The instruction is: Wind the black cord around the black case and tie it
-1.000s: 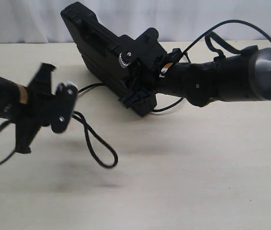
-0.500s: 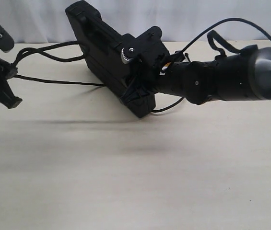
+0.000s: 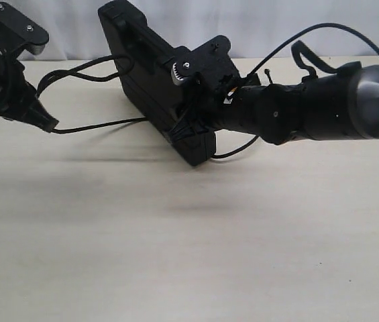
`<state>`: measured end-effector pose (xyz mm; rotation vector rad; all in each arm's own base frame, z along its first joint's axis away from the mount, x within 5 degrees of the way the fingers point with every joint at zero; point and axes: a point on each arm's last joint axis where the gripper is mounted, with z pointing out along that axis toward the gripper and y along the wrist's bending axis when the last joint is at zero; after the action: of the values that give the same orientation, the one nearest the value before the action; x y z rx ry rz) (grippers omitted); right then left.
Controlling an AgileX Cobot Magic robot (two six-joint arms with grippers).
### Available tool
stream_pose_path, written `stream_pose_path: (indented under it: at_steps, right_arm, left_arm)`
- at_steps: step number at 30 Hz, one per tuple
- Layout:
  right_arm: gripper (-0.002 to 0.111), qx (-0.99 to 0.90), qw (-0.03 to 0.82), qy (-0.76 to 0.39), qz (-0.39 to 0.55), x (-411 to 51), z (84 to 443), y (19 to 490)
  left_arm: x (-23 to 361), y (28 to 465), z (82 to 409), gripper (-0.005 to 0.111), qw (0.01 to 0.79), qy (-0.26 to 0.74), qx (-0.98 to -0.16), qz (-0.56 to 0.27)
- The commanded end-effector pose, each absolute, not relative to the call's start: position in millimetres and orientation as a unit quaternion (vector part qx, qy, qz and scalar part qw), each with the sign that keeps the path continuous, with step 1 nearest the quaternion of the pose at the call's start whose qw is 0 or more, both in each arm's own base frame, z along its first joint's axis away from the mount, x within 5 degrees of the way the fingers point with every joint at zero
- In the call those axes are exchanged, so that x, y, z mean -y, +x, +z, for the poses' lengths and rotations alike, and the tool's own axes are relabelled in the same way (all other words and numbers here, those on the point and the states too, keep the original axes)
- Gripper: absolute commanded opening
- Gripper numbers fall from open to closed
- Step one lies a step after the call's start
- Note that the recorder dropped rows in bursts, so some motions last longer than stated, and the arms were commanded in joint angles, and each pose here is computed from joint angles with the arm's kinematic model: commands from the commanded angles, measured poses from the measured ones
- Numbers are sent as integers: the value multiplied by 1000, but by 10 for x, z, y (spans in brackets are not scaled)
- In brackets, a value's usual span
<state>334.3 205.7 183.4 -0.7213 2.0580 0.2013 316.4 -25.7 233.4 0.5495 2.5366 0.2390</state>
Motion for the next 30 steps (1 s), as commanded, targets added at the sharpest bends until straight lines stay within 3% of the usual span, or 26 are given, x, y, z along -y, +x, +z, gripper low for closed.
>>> stream_pose_path:
  at_steps: [1,8,17,20,23,30]
  right_arm:
    - [4,-862,403,-294,91,-2045,1707,3272]
    - [4,-832,442,-323,94,-2251,1766,3191]
    - [5,-804,475,-346,87,-2426,1749,3031]
    - [5,-792,519,-321,4,-2390,1708,2941]
    - [5,-755,538,-349,-135,-2450,1751,2774]
    - [5,-789,539,-286,-76,-2568,1731,2636]
  left_arm:
    - [278,3287,2343,0,264,158,-949,75]
    - [301,3405,2290,0,222,141,-963,63]
    - [355,3419,2315,0,230,112,-966,27]
    - [361,3429,2320,0,236,109,-965,24]
    - [383,3459,2337,0,256,109,-960,13]
    - [556,3462,2335,0,269,165,-946,-68]
